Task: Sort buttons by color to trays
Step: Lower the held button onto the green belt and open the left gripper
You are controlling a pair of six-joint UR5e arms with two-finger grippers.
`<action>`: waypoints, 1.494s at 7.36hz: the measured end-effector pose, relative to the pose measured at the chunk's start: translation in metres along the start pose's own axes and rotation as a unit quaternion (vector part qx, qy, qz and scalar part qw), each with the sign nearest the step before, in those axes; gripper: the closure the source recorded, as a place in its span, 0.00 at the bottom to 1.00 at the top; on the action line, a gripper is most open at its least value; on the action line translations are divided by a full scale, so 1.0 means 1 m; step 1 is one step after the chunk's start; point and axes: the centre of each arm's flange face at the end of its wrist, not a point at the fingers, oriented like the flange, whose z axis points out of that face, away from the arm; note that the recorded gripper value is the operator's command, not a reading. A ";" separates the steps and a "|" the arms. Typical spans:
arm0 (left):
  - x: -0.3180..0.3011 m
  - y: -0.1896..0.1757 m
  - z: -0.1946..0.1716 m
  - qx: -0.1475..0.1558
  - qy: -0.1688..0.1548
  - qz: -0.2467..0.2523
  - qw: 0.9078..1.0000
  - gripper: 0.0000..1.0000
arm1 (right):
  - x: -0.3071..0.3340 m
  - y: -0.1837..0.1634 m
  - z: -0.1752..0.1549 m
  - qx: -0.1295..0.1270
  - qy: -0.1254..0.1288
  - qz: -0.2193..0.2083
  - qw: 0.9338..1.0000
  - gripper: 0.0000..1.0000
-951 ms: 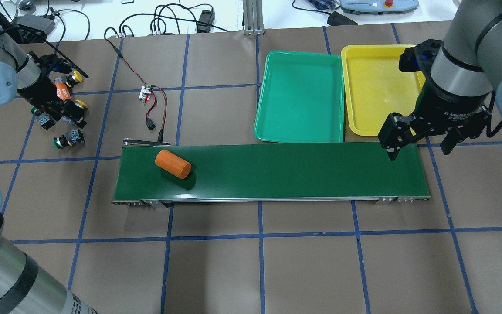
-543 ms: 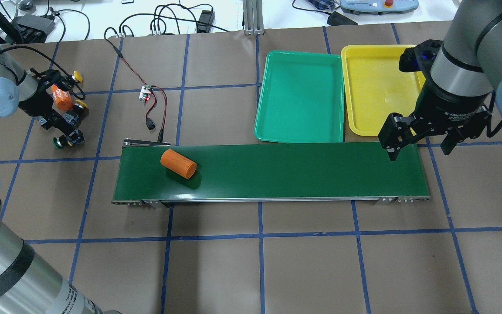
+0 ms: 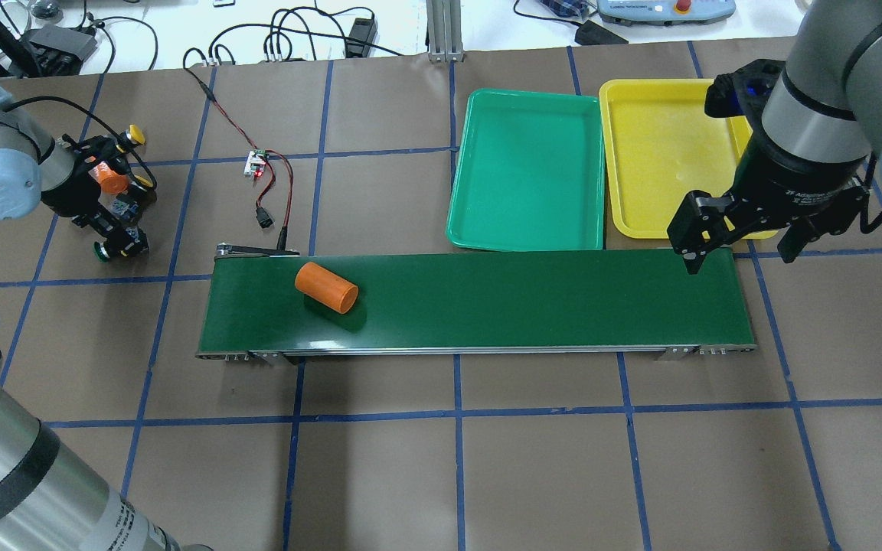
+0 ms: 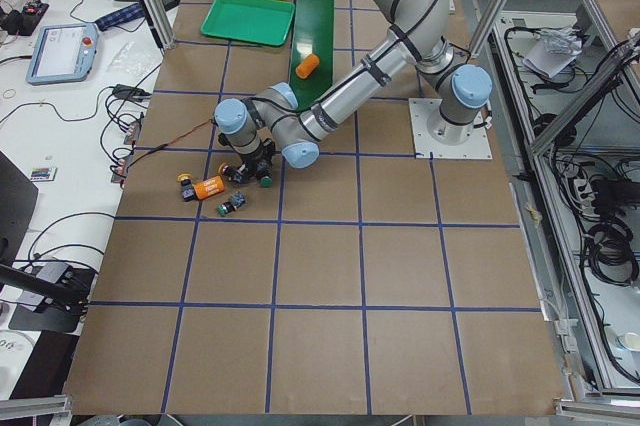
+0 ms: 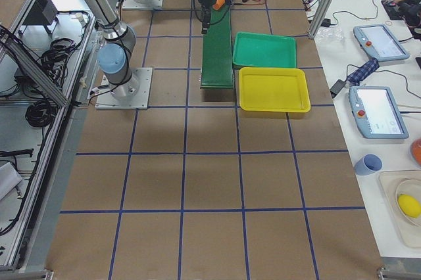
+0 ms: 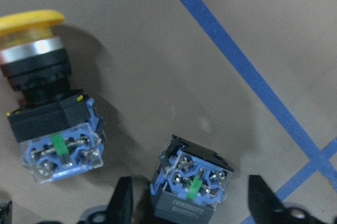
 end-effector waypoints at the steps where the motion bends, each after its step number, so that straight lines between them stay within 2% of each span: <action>1: 0.006 0.000 -0.010 -0.001 -0.001 -0.036 0.999 1.00 | 0.000 0.000 -0.002 0.005 0.000 0.000 1.000 0.00; 2: 0.017 0.000 -0.025 -0.004 0.006 -0.108 0.994 1.00 | 0.000 0.000 -0.002 0.007 0.000 0.000 1.000 0.00; 3: 0.036 0.000 -0.045 -0.011 0.020 -0.180 0.983 1.00 | 0.000 -0.001 -0.002 0.008 0.000 0.001 1.000 0.00; 5: 0.096 -0.012 -0.080 -0.028 0.037 -0.299 0.953 1.00 | 0.001 -0.003 -0.003 0.012 -0.001 0.000 1.000 0.00; 8: 0.219 -0.046 -0.078 -0.047 0.030 -0.439 0.897 1.00 | 0.006 -0.009 -0.007 0.032 0.002 0.008 0.999 0.00; 9: 0.254 -0.059 -0.072 -0.044 0.020 -0.460 0.887 1.00 | 0.009 -0.013 -0.009 0.043 0.003 0.011 0.999 0.00; 10: 0.276 -0.067 -0.063 -0.036 0.011 -0.464 0.885 1.00 | 0.010 -0.013 -0.012 0.052 0.004 0.012 0.999 0.00; 11: 0.288 -0.070 -0.050 -0.025 0.005 -0.464 0.885 0.88 | 0.010 -0.013 -0.014 0.057 0.004 0.011 0.998 0.00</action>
